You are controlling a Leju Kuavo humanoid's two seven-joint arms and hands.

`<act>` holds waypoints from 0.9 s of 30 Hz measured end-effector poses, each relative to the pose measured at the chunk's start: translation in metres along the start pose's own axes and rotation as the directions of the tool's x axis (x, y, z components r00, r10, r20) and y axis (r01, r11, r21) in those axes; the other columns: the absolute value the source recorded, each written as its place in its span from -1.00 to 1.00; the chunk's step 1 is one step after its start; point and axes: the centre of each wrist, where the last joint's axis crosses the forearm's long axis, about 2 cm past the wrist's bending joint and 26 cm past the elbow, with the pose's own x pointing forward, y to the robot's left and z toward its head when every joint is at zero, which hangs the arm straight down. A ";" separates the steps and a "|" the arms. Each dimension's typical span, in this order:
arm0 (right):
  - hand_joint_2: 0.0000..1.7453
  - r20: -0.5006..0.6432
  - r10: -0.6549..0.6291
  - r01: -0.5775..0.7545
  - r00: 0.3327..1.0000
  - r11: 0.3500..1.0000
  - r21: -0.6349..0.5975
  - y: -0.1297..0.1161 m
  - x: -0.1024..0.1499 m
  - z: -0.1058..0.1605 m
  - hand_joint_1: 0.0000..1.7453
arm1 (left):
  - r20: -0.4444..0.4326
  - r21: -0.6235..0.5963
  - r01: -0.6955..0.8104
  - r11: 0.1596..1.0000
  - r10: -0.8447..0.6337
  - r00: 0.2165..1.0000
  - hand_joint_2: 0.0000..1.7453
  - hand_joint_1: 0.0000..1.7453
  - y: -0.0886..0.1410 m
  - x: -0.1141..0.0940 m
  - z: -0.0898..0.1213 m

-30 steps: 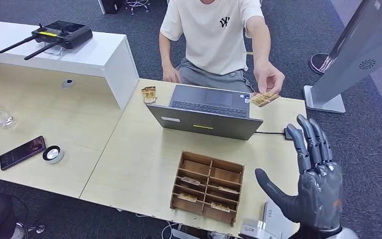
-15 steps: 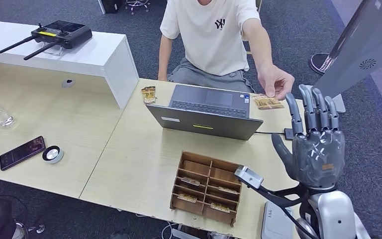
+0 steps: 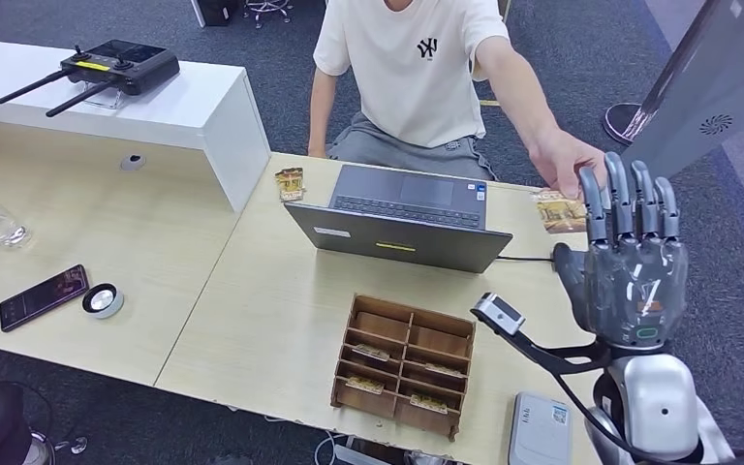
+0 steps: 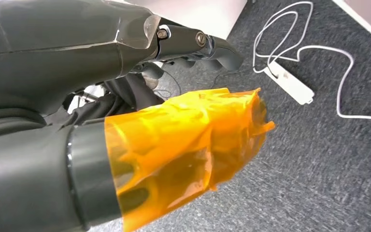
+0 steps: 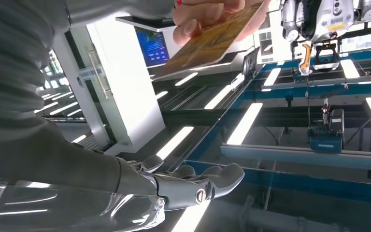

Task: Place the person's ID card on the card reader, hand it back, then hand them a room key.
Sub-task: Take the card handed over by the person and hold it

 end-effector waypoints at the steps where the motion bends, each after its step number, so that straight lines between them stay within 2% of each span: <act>1: 1.00 -0.003 0.000 0.000 1.000 1.000 0.000 0.000 0.000 0.000 0.81 | 0.002 0.003 0.000 1.000 0.000 1.000 -1.00 -1.00 0.000 0.001 0.001; 3: 1.00 -0.010 0.000 0.000 1.000 1.000 0.000 0.000 0.000 0.000 0.93 | 0.005 0.009 -0.002 1.000 0.002 1.000 -1.00 -1.00 0.002 0.002 0.002; 5: 1.00 -0.016 0.000 0.000 1.000 1.000 0.000 0.000 0.000 -0.001 0.98 | 0.009 0.013 -0.006 1.000 0.005 1.000 -1.00 -1.00 0.003 0.002 0.002; 13: 1.00 -0.033 -0.004 0.004 0.999 1.000 0.009 -0.001 0.001 -0.003 0.86 | 0.010 0.027 -0.006 1.000 0.006 1.000 -1.00 -1.00 0.004 0.003 0.006; 27: 1.00 -0.052 -0.017 0.018 0.998 0.999 0.026 0.000 0.003 -0.003 0.96 | 0.009 0.032 0.005 0.999 -0.005 1.000 -1.00 -1.00 0.003 0.003 0.009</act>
